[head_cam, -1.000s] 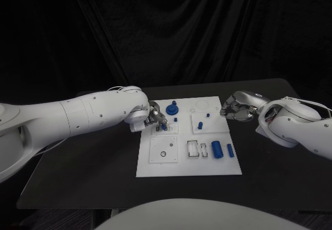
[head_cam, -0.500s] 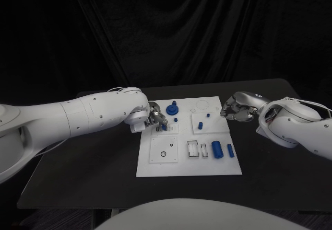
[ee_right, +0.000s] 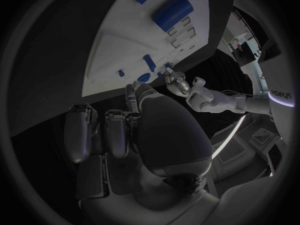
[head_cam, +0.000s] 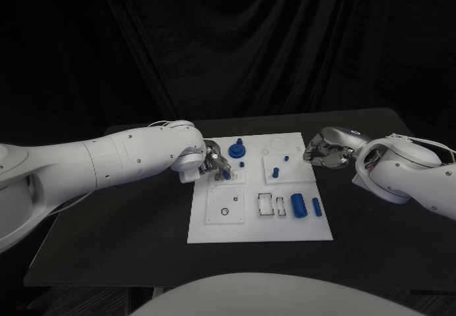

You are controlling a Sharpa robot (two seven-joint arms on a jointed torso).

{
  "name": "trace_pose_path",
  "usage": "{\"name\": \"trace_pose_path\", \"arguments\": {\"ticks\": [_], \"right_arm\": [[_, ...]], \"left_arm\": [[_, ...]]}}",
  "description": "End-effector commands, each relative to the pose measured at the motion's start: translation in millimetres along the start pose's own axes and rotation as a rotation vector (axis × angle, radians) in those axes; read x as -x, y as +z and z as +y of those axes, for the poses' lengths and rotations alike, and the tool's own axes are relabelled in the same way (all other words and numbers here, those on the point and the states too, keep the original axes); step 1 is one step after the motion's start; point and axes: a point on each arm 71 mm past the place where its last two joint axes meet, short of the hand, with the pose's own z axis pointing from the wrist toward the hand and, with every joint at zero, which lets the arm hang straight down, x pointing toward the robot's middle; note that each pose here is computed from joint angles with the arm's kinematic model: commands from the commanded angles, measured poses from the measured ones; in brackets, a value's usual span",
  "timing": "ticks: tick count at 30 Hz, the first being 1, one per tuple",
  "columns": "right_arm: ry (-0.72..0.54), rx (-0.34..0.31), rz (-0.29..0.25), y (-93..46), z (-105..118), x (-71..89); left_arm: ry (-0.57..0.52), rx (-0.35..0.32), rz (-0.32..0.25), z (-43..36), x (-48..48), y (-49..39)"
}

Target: Assemble the parts on the task board

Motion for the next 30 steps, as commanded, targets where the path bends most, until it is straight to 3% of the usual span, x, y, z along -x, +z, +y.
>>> {"name": "trace_pose_path", "arguments": {"ticks": [1,30], "right_arm": [[-0.002,-0.026,0.012,-0.3,-2.2,-1.5],[-0.004,-0.034,0.027,0.1,-2.8,-2.9]], "left_arm": [[0.015,0.008,0.033,3.1,-11.4,5.1],[0.025,0.003,0.054,0.9,-16.6,8.0]]}}
